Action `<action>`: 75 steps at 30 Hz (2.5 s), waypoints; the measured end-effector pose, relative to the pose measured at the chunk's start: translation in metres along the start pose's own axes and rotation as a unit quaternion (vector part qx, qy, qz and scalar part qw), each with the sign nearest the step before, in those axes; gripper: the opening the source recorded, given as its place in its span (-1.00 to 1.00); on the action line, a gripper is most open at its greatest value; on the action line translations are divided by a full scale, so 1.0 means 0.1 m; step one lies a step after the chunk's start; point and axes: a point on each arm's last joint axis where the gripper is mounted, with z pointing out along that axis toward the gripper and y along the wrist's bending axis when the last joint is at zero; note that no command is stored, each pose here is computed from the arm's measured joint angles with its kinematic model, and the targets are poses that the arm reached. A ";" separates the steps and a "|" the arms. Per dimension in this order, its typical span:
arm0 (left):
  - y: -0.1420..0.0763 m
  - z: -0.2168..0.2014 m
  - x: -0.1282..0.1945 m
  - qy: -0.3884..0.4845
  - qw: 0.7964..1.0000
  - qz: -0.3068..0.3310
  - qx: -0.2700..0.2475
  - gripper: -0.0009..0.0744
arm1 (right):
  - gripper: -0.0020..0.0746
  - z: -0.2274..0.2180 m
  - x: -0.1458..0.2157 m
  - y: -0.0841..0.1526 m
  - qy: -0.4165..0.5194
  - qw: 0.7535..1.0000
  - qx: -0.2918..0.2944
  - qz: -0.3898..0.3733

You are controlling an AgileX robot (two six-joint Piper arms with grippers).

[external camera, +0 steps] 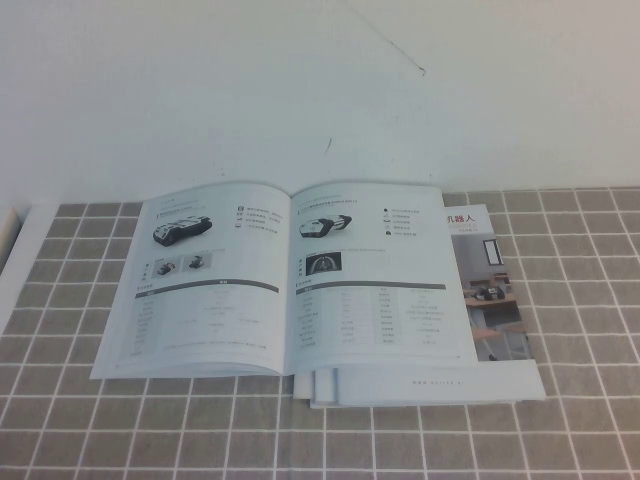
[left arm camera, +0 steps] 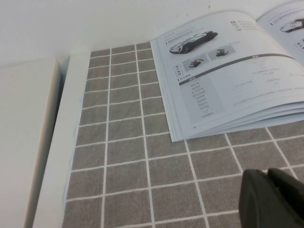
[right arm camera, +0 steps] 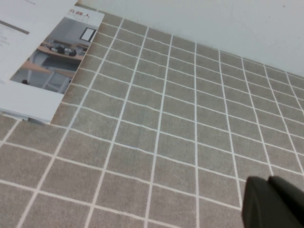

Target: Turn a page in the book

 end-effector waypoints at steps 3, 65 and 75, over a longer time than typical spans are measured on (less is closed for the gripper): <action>0.01 0.00 -0.03 -0.018 1.000 0.000 -0.005 -0.99 | -0.95 0.00 -0.01 0.00 -0.006 1.000 0.002 0.000; 0.03 -0.57 -1.13 -0.230 0.970 -0.076 0.007 -0.99 | -0.95 -0.90 -1.72 -0.54 -0.254 0.954 0.022 0.160; 0.03 -0.41 -1.19 -0.188 0.975 -0.116 0.023 -0.99 | -0.95 0.07 -1.58 -0.24 0.067 0.971 -0.170 0.152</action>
